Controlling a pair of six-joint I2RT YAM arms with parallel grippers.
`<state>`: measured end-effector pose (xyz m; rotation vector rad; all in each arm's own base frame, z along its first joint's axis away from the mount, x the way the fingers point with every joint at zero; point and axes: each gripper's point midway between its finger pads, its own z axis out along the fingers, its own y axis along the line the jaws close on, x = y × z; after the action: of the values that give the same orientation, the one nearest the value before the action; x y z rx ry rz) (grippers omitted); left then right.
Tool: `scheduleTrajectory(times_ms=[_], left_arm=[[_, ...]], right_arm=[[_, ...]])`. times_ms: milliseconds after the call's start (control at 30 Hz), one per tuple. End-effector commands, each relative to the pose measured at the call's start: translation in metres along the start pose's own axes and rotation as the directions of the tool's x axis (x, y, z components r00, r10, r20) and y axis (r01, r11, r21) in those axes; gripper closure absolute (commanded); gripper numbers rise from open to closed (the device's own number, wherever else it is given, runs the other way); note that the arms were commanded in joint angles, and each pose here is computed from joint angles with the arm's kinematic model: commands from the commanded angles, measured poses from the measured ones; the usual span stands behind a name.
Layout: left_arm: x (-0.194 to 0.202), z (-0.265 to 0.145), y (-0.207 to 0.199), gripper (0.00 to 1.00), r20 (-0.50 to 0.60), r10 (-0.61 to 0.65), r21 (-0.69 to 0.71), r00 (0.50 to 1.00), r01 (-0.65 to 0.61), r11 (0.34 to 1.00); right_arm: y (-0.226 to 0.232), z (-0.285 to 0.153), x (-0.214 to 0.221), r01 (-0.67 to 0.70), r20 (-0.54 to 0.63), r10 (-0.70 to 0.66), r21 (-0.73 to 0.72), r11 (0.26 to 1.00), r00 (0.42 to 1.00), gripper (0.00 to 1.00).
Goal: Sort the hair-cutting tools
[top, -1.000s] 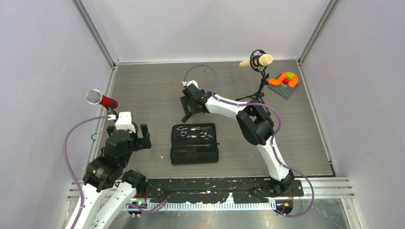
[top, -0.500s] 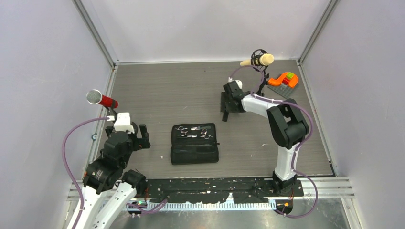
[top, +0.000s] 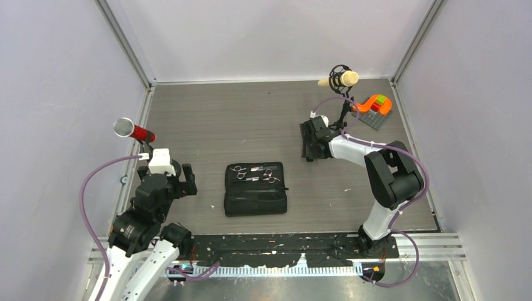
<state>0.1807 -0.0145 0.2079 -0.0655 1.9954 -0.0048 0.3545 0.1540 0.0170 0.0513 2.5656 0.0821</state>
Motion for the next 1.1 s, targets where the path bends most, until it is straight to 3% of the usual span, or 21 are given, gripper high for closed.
scheduleTrajectory(times_ms=[0, 333, 600, 800, 1067], left_arm=[[-0.011, 0.001, -0.002, 0.0, 0.05, -0.007, 0.01, 0.999, 0.006, 1.0], [-0.012, -0.001, 0.0, 0.0, 0.061, -0.012, 0.007, 0.998, 0.011, 1.0], [-0.013, -0.003, 0.001, 0.0, 0.073, -0.016, 0.01, 0.997, 0.015, 1.0], [-0.014, -0.004, 0.001, 0.0, 0.082, -0.017, 0.015, 0.996, 0.016, 1.0], [-0.014, -0.005, -0.001, 0.0, 0.083, -0.017, 0.025, 0.996, 0.015, 1.0]], right_arm=[[-0.024, -0.003, 0.08, 0.071, -0.286, -0.055, 0.046, 0.996, 0.957, 0.55], [-0.017, -0.009, 0.077, 0.145, -0.357, -0.125, 0.029, 0.989, 0.926, 0.51], [-0.007, -0.003, 0.087, 0.196, -0.46, -0.199, -0.055, 0.979, 0.866, 0.54], [-0.006, -0.009, 0.107, 0.183, -0.518, -0.205, -0.094, 0.979, 0.83, 0.73], [-0.017, -0.056, 0.131, 0.214, -0.532, -0.228, -0.089, 0.973, 0.815, 0.85]])
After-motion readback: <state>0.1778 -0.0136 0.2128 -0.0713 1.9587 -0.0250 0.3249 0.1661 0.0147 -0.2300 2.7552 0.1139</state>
